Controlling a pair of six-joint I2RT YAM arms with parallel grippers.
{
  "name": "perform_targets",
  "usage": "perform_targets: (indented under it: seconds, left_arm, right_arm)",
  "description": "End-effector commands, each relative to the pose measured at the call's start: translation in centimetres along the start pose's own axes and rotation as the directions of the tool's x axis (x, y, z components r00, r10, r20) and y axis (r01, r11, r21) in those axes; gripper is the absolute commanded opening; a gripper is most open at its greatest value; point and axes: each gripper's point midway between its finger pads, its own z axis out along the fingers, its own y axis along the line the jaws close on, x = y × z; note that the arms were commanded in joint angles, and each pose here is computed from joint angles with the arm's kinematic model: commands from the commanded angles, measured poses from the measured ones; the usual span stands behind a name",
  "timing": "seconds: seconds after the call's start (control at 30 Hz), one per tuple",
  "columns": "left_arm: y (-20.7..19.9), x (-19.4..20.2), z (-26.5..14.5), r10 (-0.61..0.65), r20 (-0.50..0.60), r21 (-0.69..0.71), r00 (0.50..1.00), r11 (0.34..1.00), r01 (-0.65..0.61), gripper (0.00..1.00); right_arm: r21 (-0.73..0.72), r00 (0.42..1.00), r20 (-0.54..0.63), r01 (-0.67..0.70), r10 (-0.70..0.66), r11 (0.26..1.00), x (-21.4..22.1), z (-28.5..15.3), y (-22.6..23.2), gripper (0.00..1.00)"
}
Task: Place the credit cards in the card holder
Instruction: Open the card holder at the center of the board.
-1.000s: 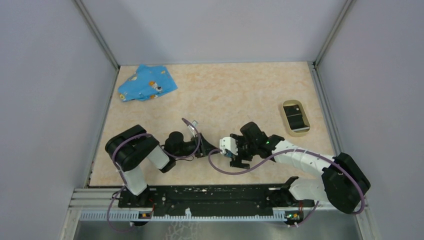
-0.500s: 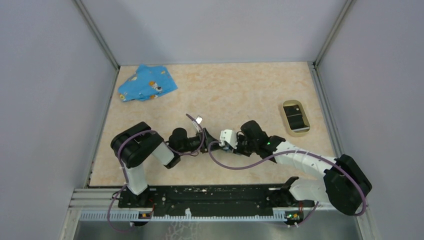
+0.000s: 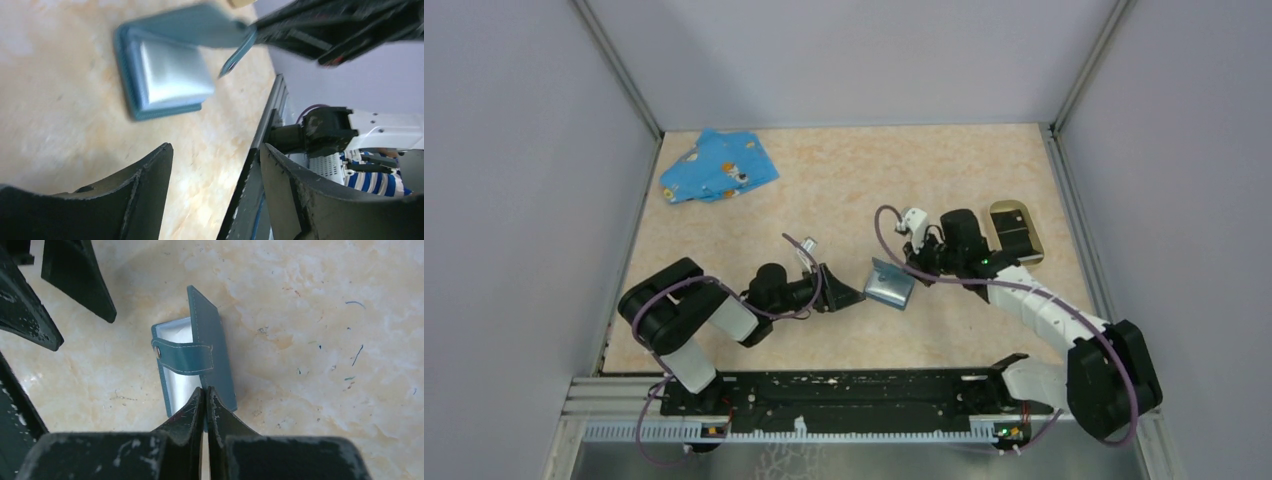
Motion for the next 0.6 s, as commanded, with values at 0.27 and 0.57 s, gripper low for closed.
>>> perform_targets:
  seconds: [0.27,0.57]
  left_arm:
    - [0.6,1.7,-0.3,-0.058,-0.008,0.001,0.998,0.998,0.058,0.77]
    - [-1.3,0.5,1.6,-0.044,0.021,0.056,0.999,0.998,0.043,0.72]
  right_arm:
    - [0.118,0.826,-0.109,-0.542,0.553,0.832,4.8,1.5,-5.9,0.00]
    - [0.089,0.812,-0.117,-0.565,0.572,0.820,4.8,1.9,-5.5,0.00]
